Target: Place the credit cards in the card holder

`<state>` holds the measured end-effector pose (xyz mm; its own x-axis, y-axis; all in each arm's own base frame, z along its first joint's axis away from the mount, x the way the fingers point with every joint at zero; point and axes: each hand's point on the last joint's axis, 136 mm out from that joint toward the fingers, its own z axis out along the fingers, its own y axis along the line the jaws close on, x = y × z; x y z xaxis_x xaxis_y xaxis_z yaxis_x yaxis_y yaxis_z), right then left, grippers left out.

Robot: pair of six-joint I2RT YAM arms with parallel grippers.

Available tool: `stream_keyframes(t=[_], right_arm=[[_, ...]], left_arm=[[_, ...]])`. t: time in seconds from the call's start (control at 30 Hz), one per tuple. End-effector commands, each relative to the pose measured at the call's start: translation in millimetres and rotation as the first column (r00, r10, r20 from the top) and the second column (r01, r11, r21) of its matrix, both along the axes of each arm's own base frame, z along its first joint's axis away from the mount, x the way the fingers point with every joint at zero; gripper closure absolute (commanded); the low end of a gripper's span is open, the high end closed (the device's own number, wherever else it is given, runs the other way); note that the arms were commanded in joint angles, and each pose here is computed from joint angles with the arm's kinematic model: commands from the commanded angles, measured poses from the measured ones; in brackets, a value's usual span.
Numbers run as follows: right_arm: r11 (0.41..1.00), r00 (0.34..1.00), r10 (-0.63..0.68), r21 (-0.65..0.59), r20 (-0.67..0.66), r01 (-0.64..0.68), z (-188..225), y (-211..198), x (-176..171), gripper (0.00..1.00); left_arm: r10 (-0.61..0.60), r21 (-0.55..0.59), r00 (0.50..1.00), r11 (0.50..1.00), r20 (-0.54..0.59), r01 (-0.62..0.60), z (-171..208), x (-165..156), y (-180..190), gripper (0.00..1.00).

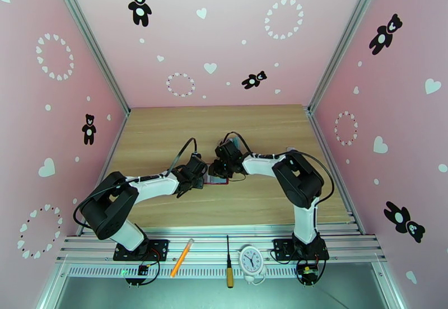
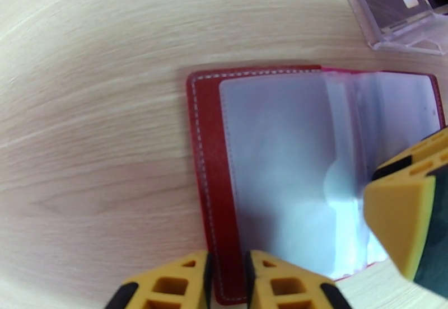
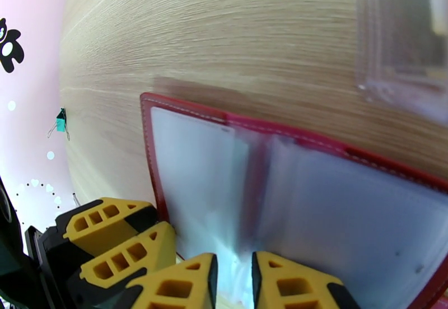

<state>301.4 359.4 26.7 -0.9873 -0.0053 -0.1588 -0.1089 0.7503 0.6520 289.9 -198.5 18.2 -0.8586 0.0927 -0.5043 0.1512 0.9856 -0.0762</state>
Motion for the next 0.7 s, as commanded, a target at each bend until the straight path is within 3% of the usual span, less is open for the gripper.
stream_keyframes(t=[0.0,0.23,0.47,0.67], right_arm=[[1.000,1.000,0.021,-0.013,-0.023,-0.021,-8.6,6.7,-5.2,0.76],[0.999,0.999,0.022,-0.026,-0.037,-0.023,-15.8,6.3,-6.5,0.77],[1.000,1.000,0.018,-0.024,0.013,-0.018,8.3,-0.1,-3.0,0.77],[1.000,0.999,0.020,-0.005,0.045,-0.020,29.8,-0.1,-0.9,0.76]], left_arm=[[-0.052,-0.049,0.998,0.998,-0.030,0.051,-1.0,-6.4,-11.7,0.75],[-0.059,-0.068,0.998,0.996,-0.027,0.057,2.9,-8.3,-13.3,0.74],[-0.015,0.004,0.999,1.000,0.039,0.015,23.3,1.0,3.4,0.48],[0.006,-0.020,0.997,1.000,0.081,-0.004,47.6,17.5,9.5,0.46]])
